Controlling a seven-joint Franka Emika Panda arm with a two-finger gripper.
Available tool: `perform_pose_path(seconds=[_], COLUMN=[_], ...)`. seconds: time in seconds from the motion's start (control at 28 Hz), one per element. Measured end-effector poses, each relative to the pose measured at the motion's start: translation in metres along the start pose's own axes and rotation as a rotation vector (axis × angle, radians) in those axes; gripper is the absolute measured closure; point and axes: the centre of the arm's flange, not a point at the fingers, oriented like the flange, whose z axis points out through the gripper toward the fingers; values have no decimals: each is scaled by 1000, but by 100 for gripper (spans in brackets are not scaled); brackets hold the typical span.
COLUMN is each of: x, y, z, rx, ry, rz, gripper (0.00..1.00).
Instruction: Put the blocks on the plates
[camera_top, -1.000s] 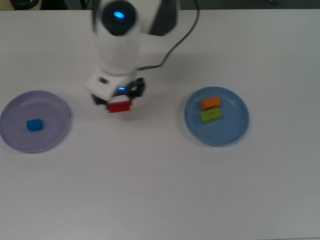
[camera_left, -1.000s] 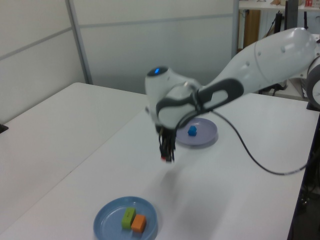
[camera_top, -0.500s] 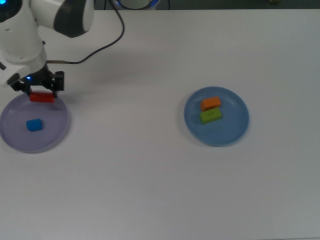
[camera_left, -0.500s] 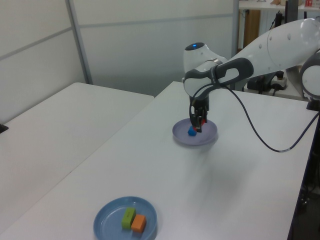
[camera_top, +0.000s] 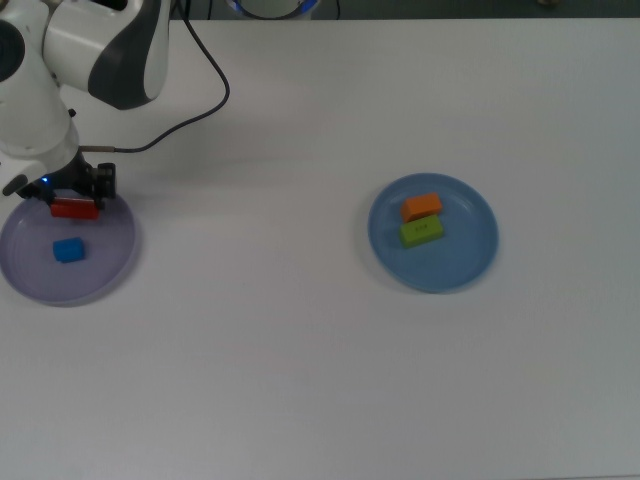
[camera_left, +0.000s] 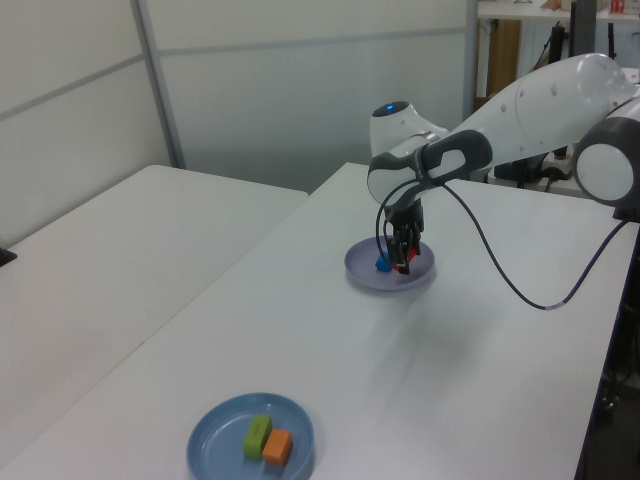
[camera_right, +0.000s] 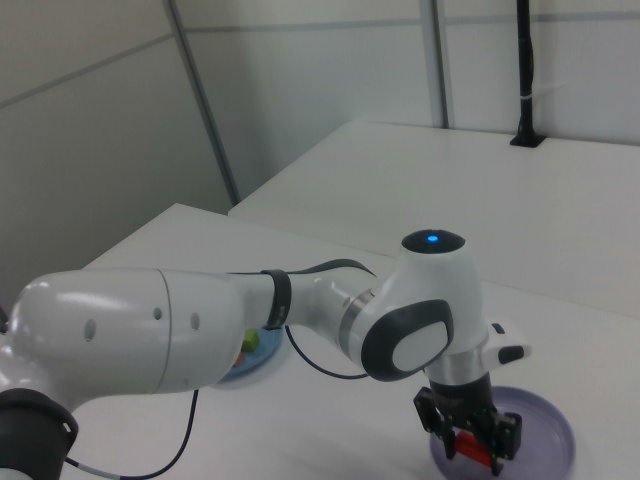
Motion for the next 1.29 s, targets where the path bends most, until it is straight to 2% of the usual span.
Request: perform_pose_path(seconds=[0.25, 0.32, 0.46, 0.5, 0.64, 0.82, 0.93, 1.11, 1.29], x=[7, 9, 14, 16, 18, 25, 30, 23, 10], y=[0, -1, -4, -6, -22, -74, -123, -193, -239], z=[5, 1, -13, -18, -43, -88, -118, -151, -180], rx=[-8, -6, 13, 16, 38, 78, 96, 106, 109], ry=[19, 28, 63, 73, 93, 114, 122, 79, 62], rz=[-1, 0, 20, 22, 34, 96, 141, 114, 96], gripper=[31, 22, 9, 2, 0, 0, 0, 0, 0])
